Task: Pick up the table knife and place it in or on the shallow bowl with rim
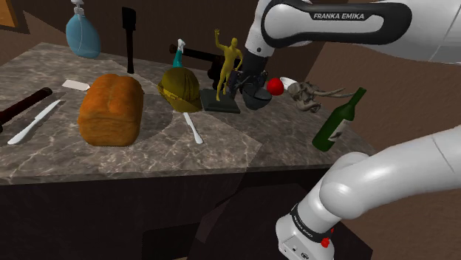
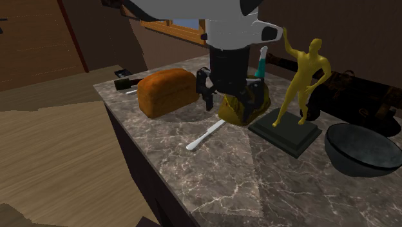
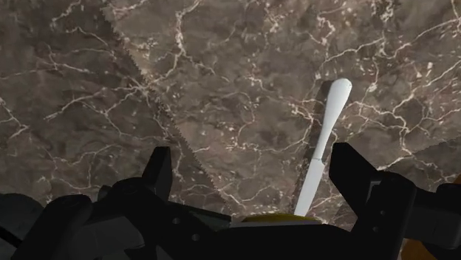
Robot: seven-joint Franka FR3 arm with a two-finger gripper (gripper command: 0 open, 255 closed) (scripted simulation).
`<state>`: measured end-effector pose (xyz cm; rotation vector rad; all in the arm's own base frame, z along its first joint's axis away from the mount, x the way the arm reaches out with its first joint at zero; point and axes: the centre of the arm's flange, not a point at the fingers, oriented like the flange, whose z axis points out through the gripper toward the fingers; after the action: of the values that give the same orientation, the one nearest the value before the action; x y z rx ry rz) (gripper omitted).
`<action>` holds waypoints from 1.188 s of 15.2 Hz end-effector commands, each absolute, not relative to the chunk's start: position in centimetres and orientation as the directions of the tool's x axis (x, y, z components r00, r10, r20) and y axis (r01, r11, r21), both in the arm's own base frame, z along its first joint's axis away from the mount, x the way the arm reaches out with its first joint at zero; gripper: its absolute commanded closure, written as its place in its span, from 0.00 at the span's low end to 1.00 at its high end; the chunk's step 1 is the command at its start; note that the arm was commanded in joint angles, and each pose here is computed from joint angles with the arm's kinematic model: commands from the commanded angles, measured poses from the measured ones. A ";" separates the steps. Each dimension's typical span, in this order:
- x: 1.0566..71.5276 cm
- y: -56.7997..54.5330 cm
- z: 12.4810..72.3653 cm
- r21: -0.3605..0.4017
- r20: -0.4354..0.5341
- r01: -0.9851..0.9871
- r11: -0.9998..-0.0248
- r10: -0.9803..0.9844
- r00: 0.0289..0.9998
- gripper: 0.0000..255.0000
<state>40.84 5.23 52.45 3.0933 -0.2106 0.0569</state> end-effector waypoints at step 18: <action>55.1 13.4 37.1 -0.021 -0.006 -0.142 -0.990 -0.142 0.990 0.00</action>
<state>55.03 13.18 37.77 3.1542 -0.2247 -0.0080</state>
